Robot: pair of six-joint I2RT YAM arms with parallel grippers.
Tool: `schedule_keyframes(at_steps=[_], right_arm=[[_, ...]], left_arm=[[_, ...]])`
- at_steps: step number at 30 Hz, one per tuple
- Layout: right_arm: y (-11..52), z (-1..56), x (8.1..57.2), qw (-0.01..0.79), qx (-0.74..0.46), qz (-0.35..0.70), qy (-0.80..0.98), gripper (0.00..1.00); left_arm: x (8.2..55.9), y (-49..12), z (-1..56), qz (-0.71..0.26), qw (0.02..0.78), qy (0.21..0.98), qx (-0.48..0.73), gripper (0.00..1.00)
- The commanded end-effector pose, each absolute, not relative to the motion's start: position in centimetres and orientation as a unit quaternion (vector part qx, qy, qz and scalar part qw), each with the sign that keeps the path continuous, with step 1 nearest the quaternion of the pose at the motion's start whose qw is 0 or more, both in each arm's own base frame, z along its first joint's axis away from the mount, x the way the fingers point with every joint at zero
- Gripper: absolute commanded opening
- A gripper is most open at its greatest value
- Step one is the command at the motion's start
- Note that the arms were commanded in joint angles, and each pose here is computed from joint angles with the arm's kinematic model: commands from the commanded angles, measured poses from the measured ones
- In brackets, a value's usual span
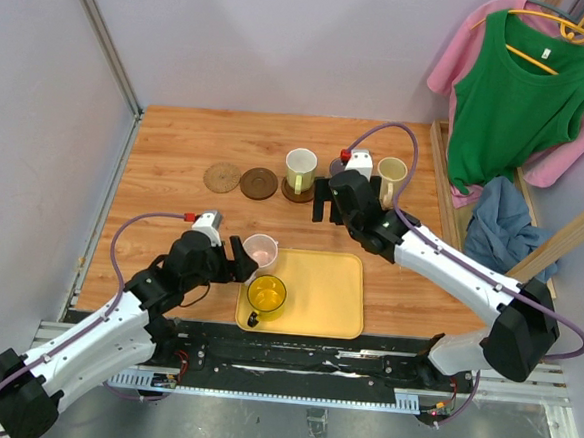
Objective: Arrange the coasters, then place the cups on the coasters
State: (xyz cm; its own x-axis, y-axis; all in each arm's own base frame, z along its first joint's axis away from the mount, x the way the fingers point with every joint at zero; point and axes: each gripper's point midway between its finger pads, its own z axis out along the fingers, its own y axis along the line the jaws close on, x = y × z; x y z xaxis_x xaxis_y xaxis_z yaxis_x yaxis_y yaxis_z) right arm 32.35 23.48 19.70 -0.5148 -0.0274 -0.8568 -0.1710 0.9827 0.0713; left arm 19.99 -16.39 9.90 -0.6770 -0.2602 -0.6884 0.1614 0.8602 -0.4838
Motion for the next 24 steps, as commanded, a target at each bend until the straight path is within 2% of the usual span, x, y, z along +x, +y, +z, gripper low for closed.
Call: schedule_keyframes(at_steps=[1, 10, 18, 24], right_arm=[[23.4, 20.5, 32.0, 0.503, -0.060, 0.083, 0.858, 0.98], [22.7, 20.9, 31.5, 0.514, -0.053, 0.088, 0.851, 0.98], [22.3, 20.9, 31.2, 0.516, -0.046, 0.092, 0.850, 0.98], [22.5, 20.5, 31.1, 0.511, -0.046, 0.096, 0.853, 0.98]], left_arm=[[19.6, -16.7, 8.9, -0.253, 0.394, 0.883, -0.030, 0.85], [20.1, -17.4, 7.9, -0.219, 0.389, 0.895, -0.002, 0.78], [20.5, -18.0, 8.6, -0.208, 0.397, 0.894, 0.029, 0.60], [20.7, -18.6, 8.9, -0.201, 0.398, 0.894, 0.053, 0.57]])
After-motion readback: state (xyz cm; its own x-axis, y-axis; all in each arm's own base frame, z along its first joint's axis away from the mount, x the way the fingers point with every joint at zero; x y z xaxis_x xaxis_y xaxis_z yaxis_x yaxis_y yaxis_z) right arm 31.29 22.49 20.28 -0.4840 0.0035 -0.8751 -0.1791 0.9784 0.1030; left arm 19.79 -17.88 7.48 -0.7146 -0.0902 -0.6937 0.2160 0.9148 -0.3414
